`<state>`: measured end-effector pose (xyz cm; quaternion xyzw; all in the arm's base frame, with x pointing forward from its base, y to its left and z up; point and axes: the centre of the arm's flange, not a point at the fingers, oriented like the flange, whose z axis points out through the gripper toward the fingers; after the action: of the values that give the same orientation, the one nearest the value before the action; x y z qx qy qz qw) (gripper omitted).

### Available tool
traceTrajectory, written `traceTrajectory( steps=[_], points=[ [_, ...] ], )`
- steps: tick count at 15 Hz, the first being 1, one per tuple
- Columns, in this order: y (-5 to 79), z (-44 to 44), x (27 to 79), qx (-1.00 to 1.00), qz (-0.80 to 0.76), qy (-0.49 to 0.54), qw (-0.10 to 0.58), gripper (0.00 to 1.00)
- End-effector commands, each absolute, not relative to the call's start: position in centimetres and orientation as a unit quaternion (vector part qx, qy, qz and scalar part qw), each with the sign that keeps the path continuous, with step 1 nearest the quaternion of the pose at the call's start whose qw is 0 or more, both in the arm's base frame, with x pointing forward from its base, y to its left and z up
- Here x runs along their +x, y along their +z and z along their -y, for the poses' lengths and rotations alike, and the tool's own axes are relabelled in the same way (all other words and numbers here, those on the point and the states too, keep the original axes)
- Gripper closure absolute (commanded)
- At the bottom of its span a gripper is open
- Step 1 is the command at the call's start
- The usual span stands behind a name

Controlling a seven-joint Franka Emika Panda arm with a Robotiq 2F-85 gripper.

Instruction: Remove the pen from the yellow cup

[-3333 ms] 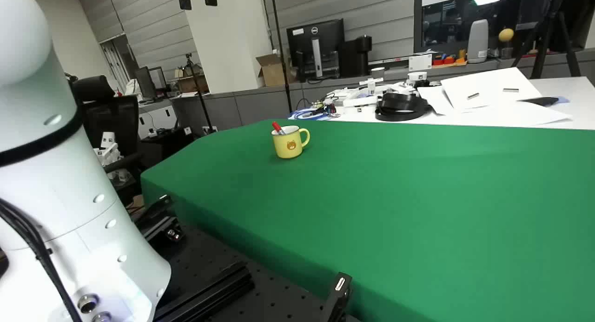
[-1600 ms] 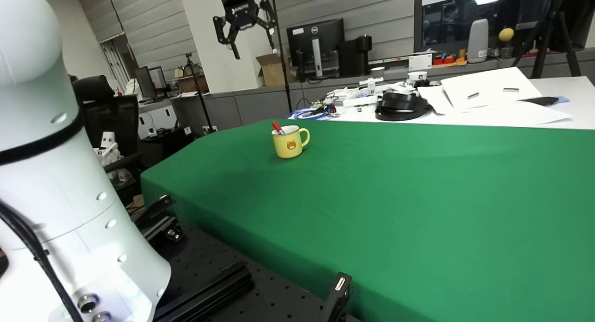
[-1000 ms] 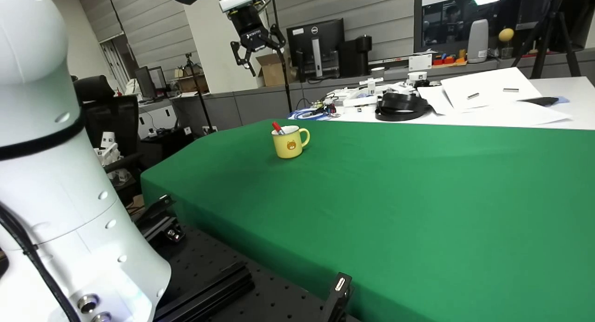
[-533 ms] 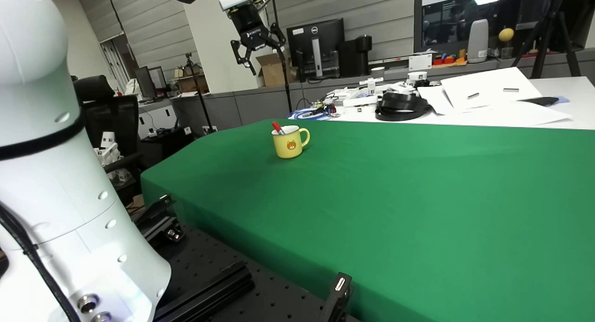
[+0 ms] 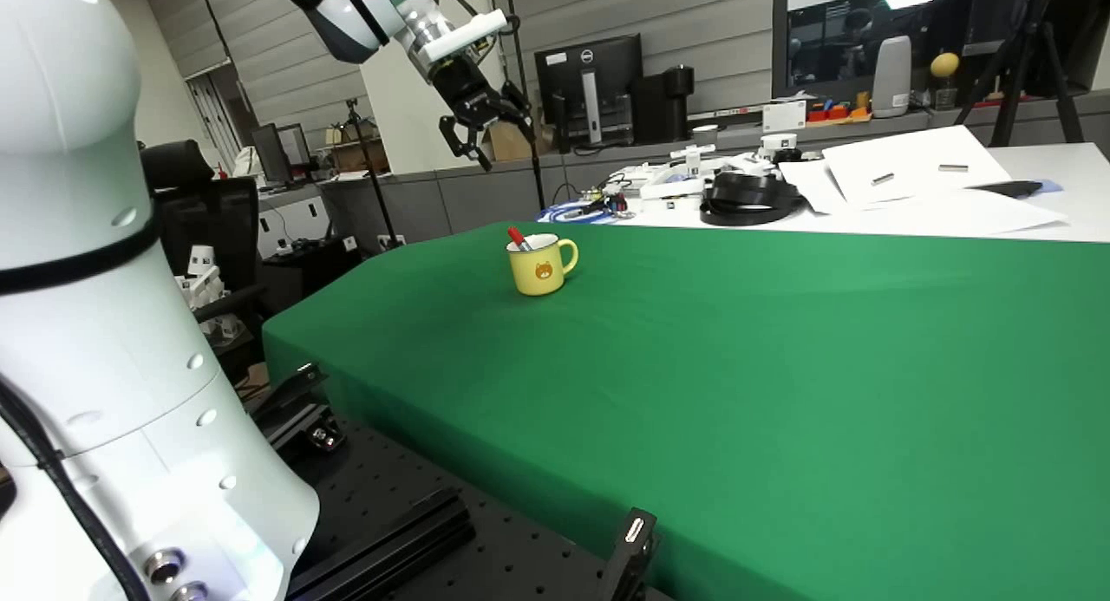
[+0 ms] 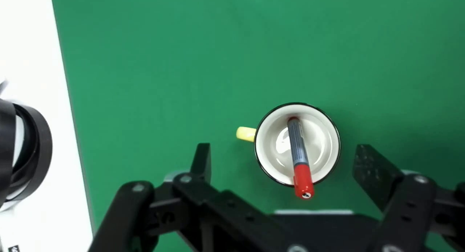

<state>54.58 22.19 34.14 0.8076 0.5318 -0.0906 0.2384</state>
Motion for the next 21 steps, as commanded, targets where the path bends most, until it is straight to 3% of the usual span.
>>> traceTrajectory(
  steps=[1,8,21],
  points=[
    [30.5,-24.1,56.9,0.776,-0.580,-0.086,0.231,0.00],
    [27.3,-23.9,59.7,0.761,-0.612,-0.074,0.202,0.00],
    [25.6,-23.6,57.4,0.758,-0.610,-0.121,0.195,0.00]
  ],
)
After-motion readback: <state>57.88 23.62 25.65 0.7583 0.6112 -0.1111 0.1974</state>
